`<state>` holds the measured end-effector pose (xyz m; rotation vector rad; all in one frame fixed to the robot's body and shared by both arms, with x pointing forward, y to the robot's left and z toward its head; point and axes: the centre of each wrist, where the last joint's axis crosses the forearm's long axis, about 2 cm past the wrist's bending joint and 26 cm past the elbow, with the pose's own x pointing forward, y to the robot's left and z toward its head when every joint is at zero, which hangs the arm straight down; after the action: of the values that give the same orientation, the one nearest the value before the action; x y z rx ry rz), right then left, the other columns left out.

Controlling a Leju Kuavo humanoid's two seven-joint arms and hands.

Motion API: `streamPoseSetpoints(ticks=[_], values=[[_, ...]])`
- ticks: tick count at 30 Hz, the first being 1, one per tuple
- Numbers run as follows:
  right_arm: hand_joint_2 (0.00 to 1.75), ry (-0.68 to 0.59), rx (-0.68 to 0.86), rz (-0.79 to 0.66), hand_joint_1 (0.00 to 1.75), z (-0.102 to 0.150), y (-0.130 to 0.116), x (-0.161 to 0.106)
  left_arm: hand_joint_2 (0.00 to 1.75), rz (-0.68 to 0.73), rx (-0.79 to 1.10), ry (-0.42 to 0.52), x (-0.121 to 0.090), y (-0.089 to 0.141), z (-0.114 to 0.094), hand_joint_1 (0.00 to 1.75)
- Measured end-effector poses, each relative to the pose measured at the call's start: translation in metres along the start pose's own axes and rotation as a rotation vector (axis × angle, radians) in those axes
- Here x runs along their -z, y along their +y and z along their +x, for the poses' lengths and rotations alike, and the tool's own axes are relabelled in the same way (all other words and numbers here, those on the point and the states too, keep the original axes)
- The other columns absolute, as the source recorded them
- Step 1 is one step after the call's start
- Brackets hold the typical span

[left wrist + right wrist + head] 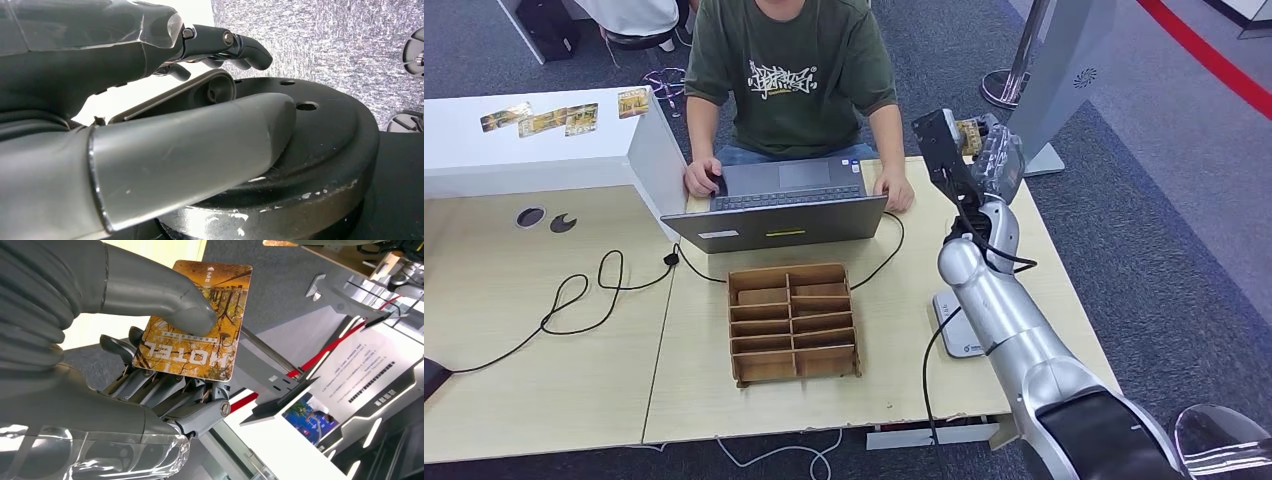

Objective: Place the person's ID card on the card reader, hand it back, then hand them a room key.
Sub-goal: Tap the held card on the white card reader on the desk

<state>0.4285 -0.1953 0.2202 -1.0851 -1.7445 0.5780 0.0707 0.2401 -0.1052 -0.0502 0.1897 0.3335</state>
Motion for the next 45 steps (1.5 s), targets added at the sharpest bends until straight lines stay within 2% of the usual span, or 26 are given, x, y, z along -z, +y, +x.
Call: streamPoseSetpoints(ticks=[14, 30, 45], values=[[1.75, 0.002, 0.064, -0.052, 1.75, 0.003, -0.011, -0.001, 0.0, 0.001, -0.02, 0.004, 0.002, 0.003, -0.005, 0.0], [1.75, -0.02, 0.135, -0.121, 1.75, -0.003, -0.014, -0.041, 0.0, 0.008, -0.045, 0.002, 0.003, 0.006, -0.006, 0.0], [1.75, 0.04, 0.087, -0.089, 1.75, -0.035, -0.008, -0.075, 0.0, 0.008, -0.051, 0.003, 0.003, 0.006, -0.006, 0.0]])
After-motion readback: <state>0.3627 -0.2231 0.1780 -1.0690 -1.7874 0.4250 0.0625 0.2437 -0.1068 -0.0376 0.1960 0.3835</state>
